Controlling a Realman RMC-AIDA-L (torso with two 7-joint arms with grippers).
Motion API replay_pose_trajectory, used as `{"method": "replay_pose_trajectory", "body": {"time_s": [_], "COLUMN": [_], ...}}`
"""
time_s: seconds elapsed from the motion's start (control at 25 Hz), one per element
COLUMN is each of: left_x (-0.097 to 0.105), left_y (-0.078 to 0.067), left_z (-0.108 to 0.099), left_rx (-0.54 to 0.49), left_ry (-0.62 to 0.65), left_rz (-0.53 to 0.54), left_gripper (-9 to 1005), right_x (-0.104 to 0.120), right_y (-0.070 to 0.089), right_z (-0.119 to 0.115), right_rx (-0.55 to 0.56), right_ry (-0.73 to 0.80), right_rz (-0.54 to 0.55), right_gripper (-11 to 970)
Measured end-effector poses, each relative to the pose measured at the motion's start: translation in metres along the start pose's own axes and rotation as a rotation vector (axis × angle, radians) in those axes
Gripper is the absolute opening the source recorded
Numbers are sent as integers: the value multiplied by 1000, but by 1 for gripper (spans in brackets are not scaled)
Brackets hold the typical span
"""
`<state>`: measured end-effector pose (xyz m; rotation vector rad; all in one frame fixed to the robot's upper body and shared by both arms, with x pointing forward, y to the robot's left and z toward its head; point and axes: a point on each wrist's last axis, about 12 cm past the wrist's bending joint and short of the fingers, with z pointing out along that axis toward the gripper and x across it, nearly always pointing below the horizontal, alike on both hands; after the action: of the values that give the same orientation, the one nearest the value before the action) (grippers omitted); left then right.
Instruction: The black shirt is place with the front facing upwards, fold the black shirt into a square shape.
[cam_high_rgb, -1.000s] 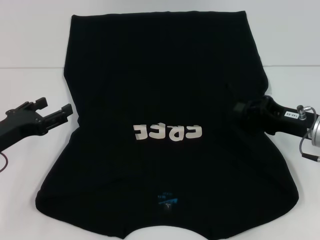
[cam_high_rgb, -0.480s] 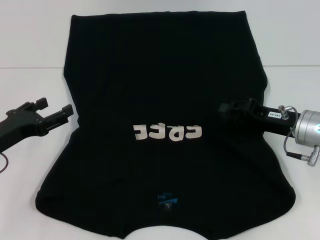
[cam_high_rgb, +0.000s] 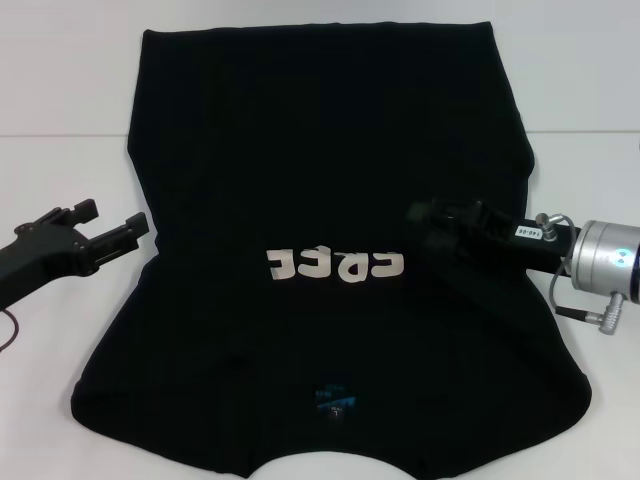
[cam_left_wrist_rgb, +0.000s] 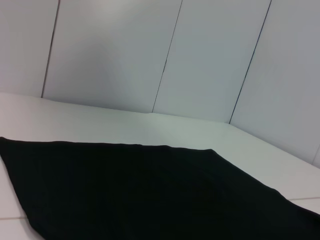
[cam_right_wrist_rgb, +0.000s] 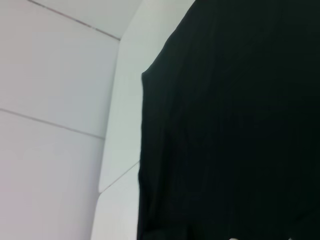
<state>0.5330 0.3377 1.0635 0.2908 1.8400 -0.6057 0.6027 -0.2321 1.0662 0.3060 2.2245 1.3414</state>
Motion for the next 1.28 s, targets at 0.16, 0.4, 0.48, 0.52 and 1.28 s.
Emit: {"method": "replay_pose_trajectory", "body": {"time_s": [0.16, 0.4, 0.48, 0.52, 1.28], "left_x": [0, 3, 3, 3, -3], "left_y": [-1, -7, -9, -10, -24], "left_z": [1, 5, 8, 10, 16], "left_rx": [6, 47, 56, 59, 125], "left_ry": [2, -6, -17, -28, -196], "left_rz": [-12, -37, -47, -51, -106], "left_gripper": [878, 878, 877, 877, 877], "right_x": [-14, -27, -28, -27, 24], "right_y": [-4, -7, -13, -18, -71], "right_z": [-31, -78, -96, -107, -100], "right_rx": [-48, -134, -139, -127, 167], "right_ry": [-33, -125, -146, -157, -147], "right_rz": [-38, -164, -230, -266, -745], "right_gripper": [555, 693, 690, 690, 692]}}
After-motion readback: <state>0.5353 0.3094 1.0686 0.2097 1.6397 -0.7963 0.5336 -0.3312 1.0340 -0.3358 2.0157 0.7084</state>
